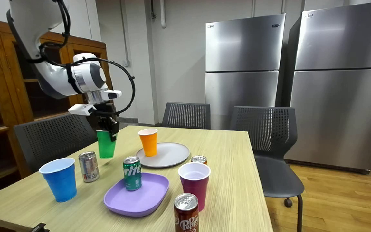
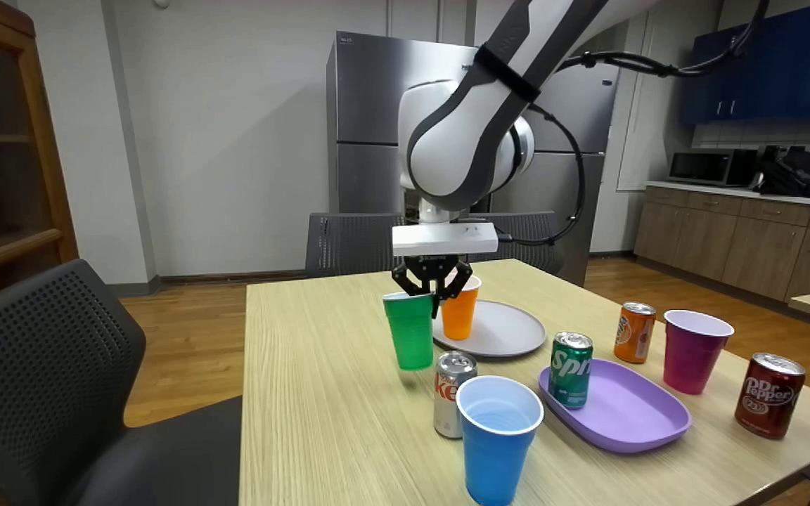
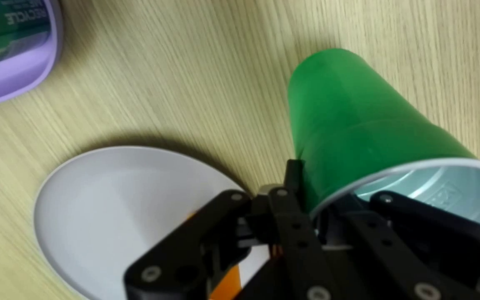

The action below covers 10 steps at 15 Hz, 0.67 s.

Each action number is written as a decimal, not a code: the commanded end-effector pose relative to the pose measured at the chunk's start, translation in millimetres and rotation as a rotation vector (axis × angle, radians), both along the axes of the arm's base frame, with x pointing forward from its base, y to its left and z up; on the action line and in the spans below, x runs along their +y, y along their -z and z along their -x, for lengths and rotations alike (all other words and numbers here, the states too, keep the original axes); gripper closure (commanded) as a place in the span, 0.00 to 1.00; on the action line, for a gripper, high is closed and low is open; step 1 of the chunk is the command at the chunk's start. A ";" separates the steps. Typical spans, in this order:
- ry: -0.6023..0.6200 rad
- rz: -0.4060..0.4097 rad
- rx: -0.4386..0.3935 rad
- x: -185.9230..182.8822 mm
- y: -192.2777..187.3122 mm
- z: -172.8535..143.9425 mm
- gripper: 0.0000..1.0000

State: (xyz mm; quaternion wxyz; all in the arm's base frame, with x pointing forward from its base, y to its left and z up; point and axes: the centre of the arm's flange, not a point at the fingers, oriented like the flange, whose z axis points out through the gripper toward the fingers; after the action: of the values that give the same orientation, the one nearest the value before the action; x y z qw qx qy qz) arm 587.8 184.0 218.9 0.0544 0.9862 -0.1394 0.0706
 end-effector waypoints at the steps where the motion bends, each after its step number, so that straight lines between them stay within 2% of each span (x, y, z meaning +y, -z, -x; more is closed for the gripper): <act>1: 0.000 -0.015 -0.050 -9.2 -35.7 17.1 0.99; 6: 0.030 -0.020 -0.108 -37.2 -65.5 27.1 0.99; 10: 0.100 -0.004 -0.149 -75.0 -80.2 28.9 0.99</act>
State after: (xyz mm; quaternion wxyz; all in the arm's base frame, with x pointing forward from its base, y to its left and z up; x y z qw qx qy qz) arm 575.1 135.5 282.6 0.0419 0.9769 -0.1716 0.1207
